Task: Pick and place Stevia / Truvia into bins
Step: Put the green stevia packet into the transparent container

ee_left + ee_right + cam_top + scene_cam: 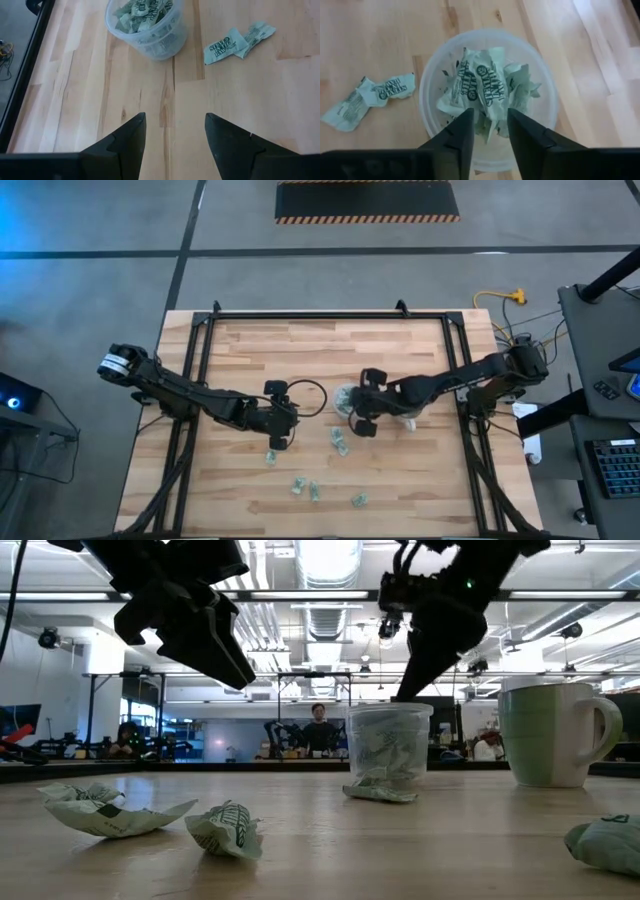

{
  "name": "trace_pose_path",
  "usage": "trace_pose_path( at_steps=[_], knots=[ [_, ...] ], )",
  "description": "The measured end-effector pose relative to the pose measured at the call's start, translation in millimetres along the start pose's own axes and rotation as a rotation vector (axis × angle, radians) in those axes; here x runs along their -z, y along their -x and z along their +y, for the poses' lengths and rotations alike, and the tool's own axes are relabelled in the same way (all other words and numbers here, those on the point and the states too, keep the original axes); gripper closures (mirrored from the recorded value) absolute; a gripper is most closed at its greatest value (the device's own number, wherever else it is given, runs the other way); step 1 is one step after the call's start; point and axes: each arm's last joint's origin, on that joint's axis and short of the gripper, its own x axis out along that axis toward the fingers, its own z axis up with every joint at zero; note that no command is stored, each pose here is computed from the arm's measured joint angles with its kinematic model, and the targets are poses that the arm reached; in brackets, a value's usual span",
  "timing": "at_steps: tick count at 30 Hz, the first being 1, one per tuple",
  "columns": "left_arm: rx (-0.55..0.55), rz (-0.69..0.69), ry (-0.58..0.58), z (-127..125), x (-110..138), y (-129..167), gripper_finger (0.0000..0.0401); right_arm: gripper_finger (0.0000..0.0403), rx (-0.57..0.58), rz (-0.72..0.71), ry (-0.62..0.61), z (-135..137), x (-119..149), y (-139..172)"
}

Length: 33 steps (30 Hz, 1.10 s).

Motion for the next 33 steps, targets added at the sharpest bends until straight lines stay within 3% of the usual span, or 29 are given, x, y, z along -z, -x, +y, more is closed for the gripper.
trace_pose_path(
  at_steps=[8, 18, 24, 33],
  knots=[
    [0.0, 0.0, -0.001, 0, 0, 0, 0.0214, 0.0273, -0.005, -0.05, 0.014, 0, -23, 15],
    [0.0, 0.002, -0.002, 0, 0, 0, 0.0214, 0.0341, 0.023, 0.042, 0.067, 7, -14, -29],
    [0.0, 0.003, -0.001, 0, 1, 0, 0.0214, 0.0376, 0.031, 0.061, 0.066, 5, -12, -36],
    [0.0, 0.004, -0.001, 0, 1, 0, 0.0214, 0.0372, 0.026, 0.029, 0.059, 2, -20, -26]
  ],
)
